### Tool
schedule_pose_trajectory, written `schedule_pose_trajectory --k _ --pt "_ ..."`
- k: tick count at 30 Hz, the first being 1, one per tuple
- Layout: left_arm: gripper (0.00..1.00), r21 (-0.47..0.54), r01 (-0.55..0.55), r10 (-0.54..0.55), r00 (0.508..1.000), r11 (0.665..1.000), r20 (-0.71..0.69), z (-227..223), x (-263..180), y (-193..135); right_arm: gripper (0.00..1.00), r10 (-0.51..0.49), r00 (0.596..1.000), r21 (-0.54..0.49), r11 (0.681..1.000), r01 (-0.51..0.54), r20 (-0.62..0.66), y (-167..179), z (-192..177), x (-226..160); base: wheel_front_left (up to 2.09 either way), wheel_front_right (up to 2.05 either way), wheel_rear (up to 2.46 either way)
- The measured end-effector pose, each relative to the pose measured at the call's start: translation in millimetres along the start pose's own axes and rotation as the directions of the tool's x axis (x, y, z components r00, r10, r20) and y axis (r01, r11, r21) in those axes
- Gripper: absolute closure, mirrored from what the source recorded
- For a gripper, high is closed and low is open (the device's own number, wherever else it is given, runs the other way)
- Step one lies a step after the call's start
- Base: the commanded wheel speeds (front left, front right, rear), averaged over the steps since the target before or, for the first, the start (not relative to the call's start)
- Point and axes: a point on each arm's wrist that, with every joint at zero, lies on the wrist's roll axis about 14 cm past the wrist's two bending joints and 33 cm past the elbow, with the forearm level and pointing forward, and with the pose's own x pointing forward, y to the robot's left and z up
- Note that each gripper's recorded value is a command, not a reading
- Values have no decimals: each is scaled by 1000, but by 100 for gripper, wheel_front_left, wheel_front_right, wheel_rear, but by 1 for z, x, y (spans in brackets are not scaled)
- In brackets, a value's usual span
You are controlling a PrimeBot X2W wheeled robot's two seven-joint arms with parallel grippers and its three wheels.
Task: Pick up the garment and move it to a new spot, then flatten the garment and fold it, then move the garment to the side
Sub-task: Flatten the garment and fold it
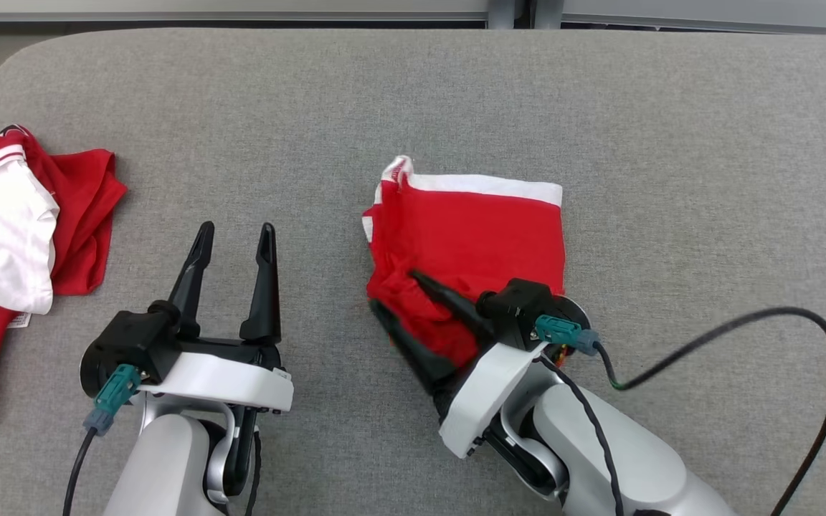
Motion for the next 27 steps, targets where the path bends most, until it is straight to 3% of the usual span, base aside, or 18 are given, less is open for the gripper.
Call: schedule_pose_trajectory --k 6,13,16,20,23,27 --pt "0 11 11 -11 1000 1000 8 3 2 -2 0 20 990 -31 999 -16 139 4 32 -3 0 0 0" --pt "0 35 29 -30 999 999 19 6 4 -7 0 -183 928 -45 977 208 323 -69 83 -44 0 0 0" --pt "0 45 26 -27 999 999 24 9 3 -5 0 -313 876 -31 937 348 366 -107 92 -78 0 0 0" --pt "0 63 21 -23 999 998 36 15 -1 -1 0 -474 794 -20 854 520 382 -147 89 -134 0 0 0" --pt "0 65 18 -20 999 998 30 14 -10 1 0 -551 744 -16 800 600 378 -158 82 -168 0 0 0" --pt "0 75 22 -24 999 997 26 15 -23 1 0 -603 708 -18 756 654 367 -155 77 -198 0 0 0"
